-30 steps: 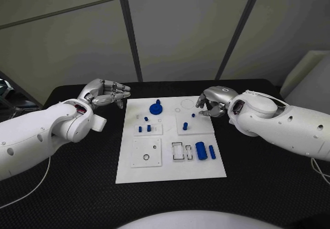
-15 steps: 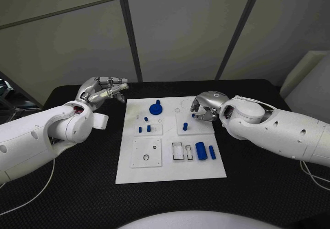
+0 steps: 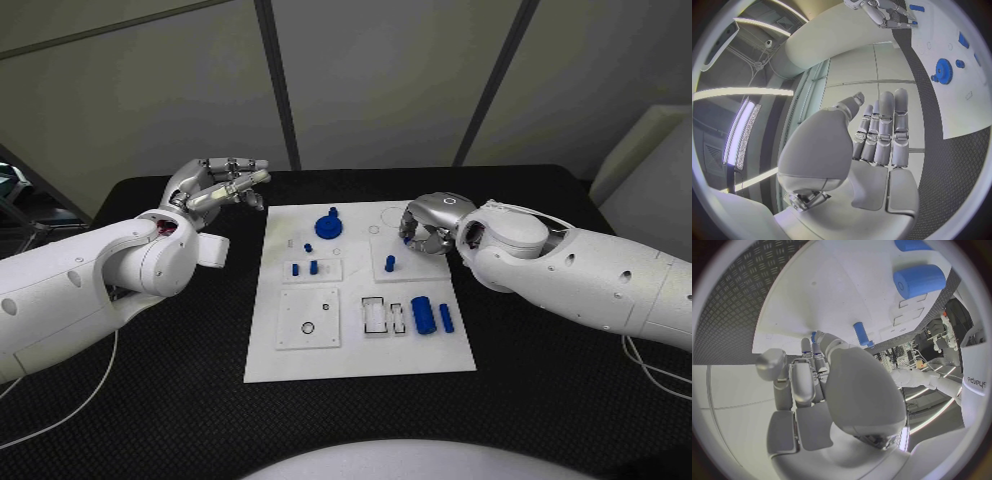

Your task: Assemble the parts on the task board

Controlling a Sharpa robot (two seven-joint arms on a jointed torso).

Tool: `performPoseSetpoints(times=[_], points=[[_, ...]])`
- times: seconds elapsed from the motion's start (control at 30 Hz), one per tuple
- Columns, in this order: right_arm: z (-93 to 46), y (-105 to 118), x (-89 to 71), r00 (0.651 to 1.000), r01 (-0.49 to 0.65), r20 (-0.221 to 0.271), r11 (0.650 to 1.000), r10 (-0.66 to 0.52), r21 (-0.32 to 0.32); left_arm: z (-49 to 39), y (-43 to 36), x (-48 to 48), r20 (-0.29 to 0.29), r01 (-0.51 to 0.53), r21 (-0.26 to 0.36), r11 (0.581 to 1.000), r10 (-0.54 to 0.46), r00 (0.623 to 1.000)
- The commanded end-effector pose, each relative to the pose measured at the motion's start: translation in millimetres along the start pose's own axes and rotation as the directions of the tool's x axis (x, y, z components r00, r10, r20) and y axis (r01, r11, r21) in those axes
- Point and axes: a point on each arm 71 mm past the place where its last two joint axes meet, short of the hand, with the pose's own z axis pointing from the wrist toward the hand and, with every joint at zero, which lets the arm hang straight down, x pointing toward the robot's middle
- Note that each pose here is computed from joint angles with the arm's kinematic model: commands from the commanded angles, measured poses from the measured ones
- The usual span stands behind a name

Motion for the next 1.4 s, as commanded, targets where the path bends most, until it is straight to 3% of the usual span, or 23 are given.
performPoseSetpoints(times=[0.03,0.47,0.9,1.4], points=[[0.9,0,2.2,0.999,0.015,-0.031,1.000,-0.015,-0.003,0.6,-2.1,0.6,-0.001,0.013,0.018,1.000,-0.013,1.000],[2.8,3,9.8,0.998,0.014,-0.060,1.000,-0.014,-0.001,1.2,-1.1,-1.2,0.009,0.009,0.011,1.000,-0.009,1.000],[1.2,6,2.1,0.998,0.015,0.067,1.000,-0.016,0.012,1.8,-0.3,-1.7,0.010,0.008,0.006,1.000,-0.008,1.000],[-14.4,13,-10.3,0.988,-0.004,0.152,1.000,0.007,-0.019,1.9,0.7,-3.6,0.012,0.008,-0.003,1.000,-0.008,1.000]])
